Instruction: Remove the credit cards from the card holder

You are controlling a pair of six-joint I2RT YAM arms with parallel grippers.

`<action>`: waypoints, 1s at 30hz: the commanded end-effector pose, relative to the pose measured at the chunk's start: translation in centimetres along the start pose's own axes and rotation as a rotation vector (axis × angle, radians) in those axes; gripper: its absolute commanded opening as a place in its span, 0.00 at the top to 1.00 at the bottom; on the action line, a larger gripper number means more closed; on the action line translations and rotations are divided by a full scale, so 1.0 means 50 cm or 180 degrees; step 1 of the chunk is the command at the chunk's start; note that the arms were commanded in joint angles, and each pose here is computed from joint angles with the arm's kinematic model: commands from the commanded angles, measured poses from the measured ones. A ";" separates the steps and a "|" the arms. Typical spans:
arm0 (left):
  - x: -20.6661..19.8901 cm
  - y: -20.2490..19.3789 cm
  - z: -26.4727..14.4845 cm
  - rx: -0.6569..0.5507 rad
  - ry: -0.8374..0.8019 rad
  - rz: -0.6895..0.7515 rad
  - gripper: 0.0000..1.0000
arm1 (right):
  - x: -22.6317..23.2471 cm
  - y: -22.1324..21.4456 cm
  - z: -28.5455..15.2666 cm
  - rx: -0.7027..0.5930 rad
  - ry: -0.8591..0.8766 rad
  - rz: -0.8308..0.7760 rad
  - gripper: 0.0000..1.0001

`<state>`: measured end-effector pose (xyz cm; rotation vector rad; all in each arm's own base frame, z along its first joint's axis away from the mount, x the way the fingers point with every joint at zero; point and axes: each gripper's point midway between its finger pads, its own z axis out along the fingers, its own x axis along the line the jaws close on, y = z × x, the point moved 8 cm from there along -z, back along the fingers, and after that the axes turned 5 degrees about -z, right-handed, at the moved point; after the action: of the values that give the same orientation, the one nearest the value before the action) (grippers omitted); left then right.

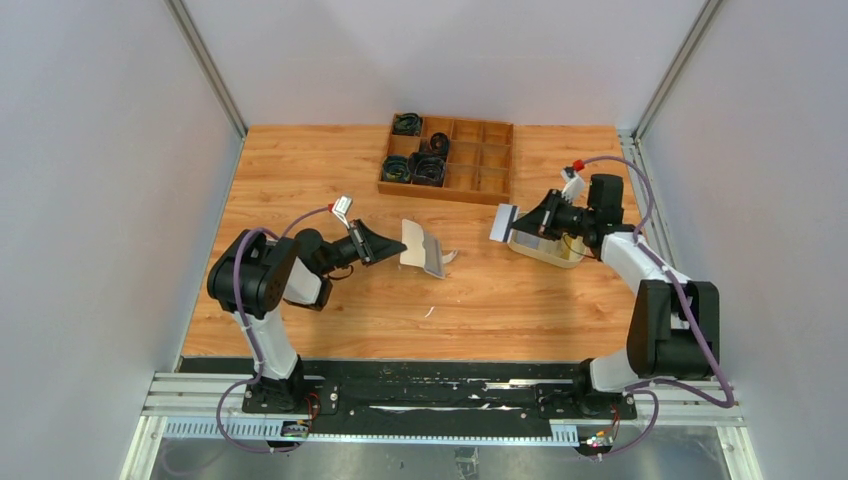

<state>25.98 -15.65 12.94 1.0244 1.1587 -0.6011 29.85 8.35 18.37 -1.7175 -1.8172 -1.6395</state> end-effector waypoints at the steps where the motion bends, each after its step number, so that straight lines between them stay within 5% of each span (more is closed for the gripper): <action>1: 0.017 -0.016 -0.011 0.0139 -0.0027 0.0081 1.00 | -0.051 0.012 -0.028 -0.0068 -0.0489 0.0274 1.00; 17: 0.057 -0.054 -0.034 0.0210 0.0184 -0.0098 1.00 | -0.172 0.026 -0.040 -0.0339 -0.0923 0.0701 1.00; 30: 0.076 -0.055 -0.031 0.0185 0.0258 -0.0154 1.00 | -0.209 0.006 -0.020 -0.0136 -0.0784 0.0830 1.00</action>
<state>24.02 -15.25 8.31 1.0703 1.2937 -0.6776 32.74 1.37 11.39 -2.1859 -1.5577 -1.4111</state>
